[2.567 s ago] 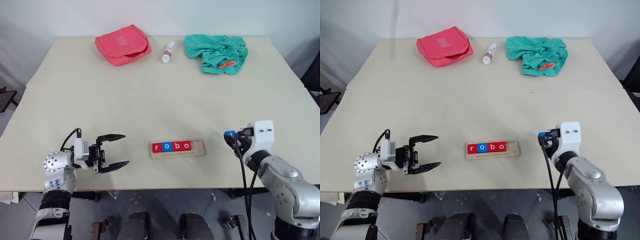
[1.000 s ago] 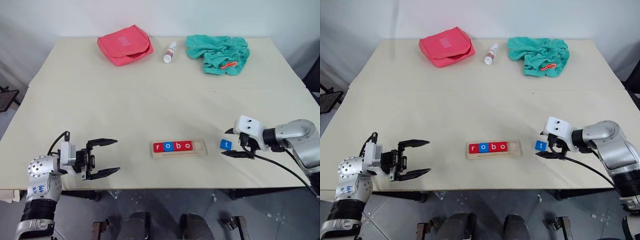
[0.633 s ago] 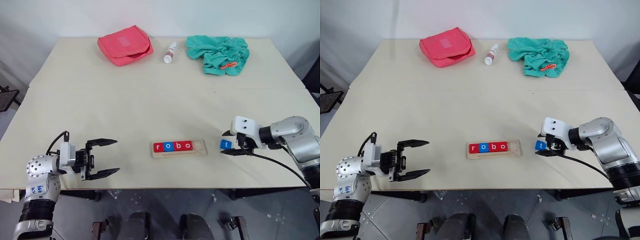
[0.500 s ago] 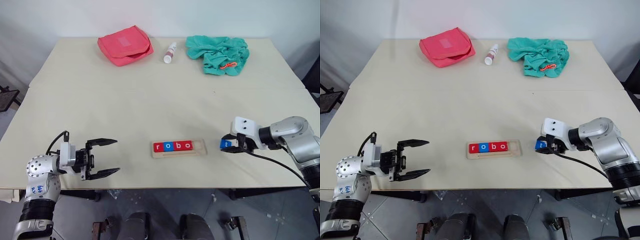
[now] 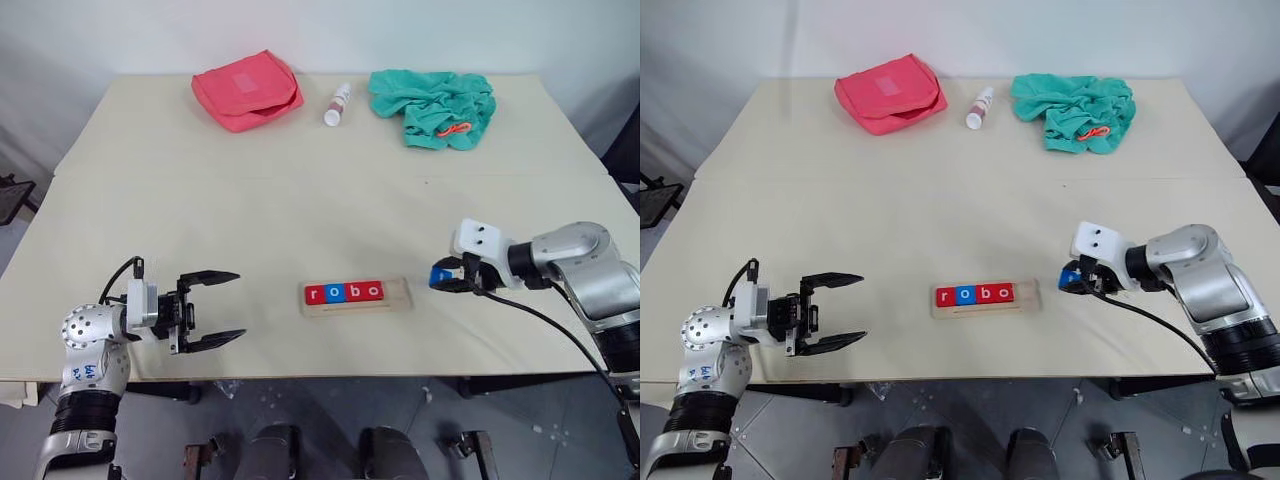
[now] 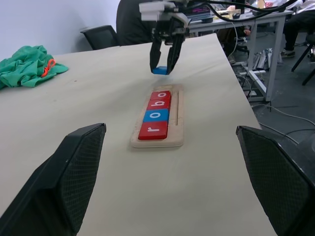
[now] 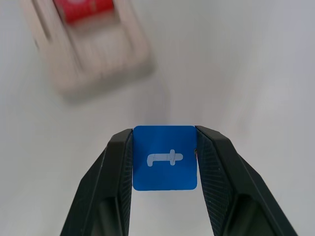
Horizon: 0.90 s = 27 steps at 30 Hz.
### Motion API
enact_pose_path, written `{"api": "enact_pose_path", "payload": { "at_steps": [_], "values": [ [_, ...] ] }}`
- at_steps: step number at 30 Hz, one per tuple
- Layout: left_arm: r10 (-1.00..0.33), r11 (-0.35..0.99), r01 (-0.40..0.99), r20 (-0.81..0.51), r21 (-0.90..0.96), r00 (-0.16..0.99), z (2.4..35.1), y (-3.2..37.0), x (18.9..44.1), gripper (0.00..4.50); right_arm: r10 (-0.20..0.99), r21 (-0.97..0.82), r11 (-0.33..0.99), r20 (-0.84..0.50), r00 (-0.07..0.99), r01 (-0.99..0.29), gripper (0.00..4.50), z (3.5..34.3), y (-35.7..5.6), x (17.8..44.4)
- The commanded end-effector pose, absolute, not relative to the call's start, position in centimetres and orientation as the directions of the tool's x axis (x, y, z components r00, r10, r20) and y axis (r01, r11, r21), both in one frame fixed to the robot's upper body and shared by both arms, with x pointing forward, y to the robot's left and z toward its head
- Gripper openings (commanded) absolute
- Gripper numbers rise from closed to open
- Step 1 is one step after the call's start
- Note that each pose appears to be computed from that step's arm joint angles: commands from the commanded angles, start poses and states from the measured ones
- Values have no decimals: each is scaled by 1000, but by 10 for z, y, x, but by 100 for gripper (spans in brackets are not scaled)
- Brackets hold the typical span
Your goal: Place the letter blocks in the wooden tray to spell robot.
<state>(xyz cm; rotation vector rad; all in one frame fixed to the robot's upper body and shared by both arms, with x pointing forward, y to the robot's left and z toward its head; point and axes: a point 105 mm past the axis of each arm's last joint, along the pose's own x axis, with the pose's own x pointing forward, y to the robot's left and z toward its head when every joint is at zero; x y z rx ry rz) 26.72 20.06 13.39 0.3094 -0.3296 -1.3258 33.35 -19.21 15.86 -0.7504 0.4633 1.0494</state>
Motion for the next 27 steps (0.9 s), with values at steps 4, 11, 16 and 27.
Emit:
{"api": "enact_pose_path", "payload": {
  "at_steps": [4,11,16,27],
  "values": [
    [-986,165,893,41,420,163,133,197,268,450,654,-346,141,-671,350,-927,146,171,-149,323],
    [-986,162,891,48,424,157,133,194,268,450,640,-346,84,-701,317,-935,146,162,-135,333],
    [-986,168,890,50,424,162,133,195,267,450,628,-339,48,-721,292,-940,146,159,-133,336],
    [-983,181,887,55,424,174,131,195,265,450,645,-314,15,-722,249,-949,146,158,-127,332]
  ]
}}
